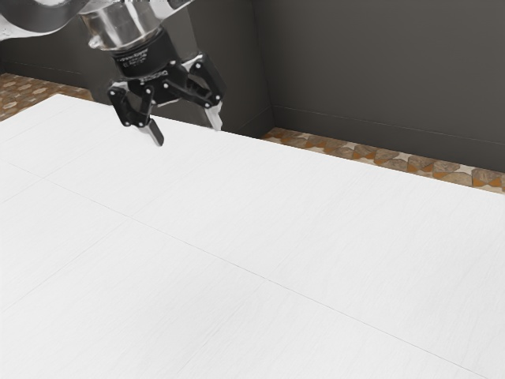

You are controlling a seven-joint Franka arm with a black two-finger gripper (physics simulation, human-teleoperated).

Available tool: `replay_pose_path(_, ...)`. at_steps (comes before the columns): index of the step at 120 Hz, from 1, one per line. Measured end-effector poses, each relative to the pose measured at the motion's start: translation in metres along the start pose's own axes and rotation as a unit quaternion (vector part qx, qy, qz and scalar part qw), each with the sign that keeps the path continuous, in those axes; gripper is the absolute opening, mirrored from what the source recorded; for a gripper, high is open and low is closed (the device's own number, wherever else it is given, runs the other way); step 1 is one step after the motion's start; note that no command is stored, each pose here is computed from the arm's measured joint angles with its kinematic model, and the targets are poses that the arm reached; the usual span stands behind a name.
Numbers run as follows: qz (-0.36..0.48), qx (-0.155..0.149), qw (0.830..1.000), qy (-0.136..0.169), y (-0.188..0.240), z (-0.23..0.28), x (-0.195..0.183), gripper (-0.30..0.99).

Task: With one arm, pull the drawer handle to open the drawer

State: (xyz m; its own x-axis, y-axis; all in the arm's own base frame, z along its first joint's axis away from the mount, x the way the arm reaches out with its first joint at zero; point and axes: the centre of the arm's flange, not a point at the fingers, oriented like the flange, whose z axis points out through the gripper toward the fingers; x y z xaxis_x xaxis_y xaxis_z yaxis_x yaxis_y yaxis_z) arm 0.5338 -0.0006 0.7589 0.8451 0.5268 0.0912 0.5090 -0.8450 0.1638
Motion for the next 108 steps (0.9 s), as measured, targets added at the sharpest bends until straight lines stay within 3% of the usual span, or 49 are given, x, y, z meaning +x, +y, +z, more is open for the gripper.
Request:
replay_pose_path(35, 0.028, -0.104, 0.994, 0.019, 0.116, 0.026, -0.089, 0.69)
replay_pose_path(60, -0.085, -0.180, 0.980, 0.030, 0.129, 0.104, -0.019, 0.69)
replay_pose_path(67, -0.096, -0.212, 0.972, 0.025, 0.147, 0.110, -0.022, 0.69)
replay_pose_path(78, -0.068, -0.271, 0.960, 0.000, 0.191, 0.083, -0.095, 0.69)
replay_pose_path(88, -0.021, -0.301, 0.953, -0.036, 0.236, 0.073, -0.175, 0.69)
replay_pose_path(108, 0.073, -0.302, 0.942, -0.127, 0.305, 0.096, -0.341, 0.69)
